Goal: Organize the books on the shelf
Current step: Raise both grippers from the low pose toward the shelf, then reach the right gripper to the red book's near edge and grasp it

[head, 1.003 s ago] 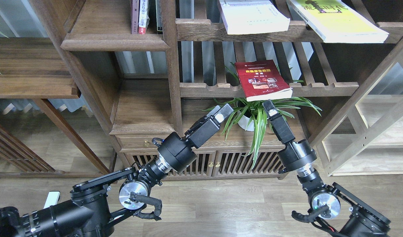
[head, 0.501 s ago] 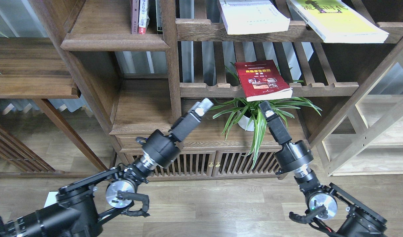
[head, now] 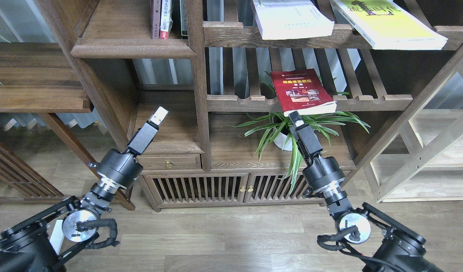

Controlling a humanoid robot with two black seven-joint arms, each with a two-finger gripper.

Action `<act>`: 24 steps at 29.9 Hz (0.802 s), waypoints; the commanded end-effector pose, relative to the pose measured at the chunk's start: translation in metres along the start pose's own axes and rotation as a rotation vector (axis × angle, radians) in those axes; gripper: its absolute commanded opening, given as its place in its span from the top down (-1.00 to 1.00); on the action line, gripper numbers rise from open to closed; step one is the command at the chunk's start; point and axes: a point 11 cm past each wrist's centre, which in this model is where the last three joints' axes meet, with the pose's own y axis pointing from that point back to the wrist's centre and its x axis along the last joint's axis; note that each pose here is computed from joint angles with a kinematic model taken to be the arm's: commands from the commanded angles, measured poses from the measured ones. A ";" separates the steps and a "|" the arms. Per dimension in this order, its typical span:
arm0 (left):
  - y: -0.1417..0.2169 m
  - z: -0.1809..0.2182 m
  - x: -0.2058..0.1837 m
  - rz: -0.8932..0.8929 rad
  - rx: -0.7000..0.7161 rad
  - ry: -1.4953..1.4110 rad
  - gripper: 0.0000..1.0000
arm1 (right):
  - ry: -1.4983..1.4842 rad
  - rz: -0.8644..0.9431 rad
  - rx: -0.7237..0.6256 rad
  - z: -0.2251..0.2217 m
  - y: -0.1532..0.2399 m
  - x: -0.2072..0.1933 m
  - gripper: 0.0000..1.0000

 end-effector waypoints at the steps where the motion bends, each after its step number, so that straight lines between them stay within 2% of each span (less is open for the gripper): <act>1: -0.002 0.004 -0.001 -0.005 -0.014 0.000 -0.98 | 0.023 0.116 0.015 0.001 -0.010 0.008 -0.99; 13: -0.011 0.005 -0.012 -0.043 -0.017 -0.003 -0.98 | -0.053 0.313 0.083 0.013 -0.078 -0.013 -0.99; 19: -0.011 -0.005 -0.012 -0.043 0.057 -0.002 -0.98 | -0.074 0.419 0.145 0.002 -0.082 0.003 -0.99; 24: -0.012 -0.002 -0.012 -0.044 0.051 -0.007 -0.98 | -0.084 0.461 0.154 -0.005 -0.081 0.013 -0.99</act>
